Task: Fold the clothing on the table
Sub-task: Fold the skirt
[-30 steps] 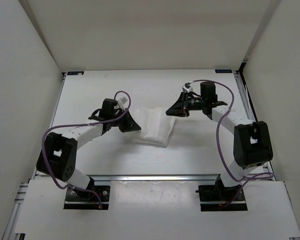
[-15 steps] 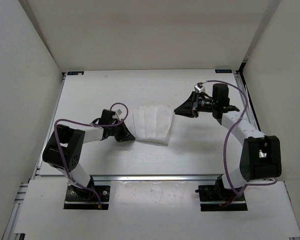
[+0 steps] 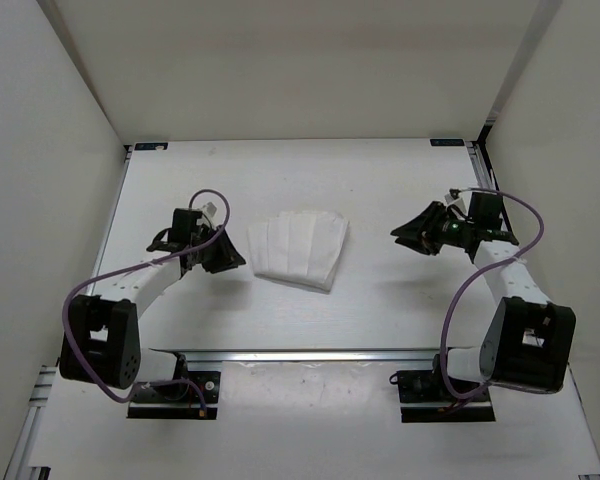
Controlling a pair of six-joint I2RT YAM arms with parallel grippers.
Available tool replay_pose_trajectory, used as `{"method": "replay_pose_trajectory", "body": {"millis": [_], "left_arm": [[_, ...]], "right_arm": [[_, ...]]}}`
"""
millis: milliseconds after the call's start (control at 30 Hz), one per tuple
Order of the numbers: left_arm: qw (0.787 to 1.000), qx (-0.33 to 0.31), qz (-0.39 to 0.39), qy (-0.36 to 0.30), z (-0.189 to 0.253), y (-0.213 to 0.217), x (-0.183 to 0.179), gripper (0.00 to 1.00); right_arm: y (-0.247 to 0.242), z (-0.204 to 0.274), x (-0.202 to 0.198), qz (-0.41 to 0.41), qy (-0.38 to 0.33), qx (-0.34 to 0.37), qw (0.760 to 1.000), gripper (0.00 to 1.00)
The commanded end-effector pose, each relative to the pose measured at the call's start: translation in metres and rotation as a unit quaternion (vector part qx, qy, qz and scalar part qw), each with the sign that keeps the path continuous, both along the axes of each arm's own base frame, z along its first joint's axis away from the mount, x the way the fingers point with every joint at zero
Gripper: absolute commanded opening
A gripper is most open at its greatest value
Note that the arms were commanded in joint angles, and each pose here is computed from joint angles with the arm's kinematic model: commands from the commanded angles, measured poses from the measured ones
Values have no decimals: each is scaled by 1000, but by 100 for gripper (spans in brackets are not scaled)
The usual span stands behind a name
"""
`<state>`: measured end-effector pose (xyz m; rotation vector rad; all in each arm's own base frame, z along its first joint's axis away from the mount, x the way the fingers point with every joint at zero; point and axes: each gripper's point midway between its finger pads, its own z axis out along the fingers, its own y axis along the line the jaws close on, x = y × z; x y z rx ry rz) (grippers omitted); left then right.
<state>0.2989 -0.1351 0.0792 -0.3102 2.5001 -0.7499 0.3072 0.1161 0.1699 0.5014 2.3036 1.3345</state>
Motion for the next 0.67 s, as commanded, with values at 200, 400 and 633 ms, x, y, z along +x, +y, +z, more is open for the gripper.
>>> {"method": "replay_pose_trajectory", "body": {"millis": [200, 400, 633], "left_arm": [[990, 88, -45, 103, -49, 31, -68, 42], [992, 60, -30, 109, -54, 34, -78, 41], [990, 49, -40, 127, -59, 33, -83, 35]], "right_arm": [[-30, -63, -25, -31, 119, -101, 987, 36], [-26, -73, -28, -15, 137, -98, 986, 36], [-35, -76, -23, -16, 154, -111, 982, 38]]}}
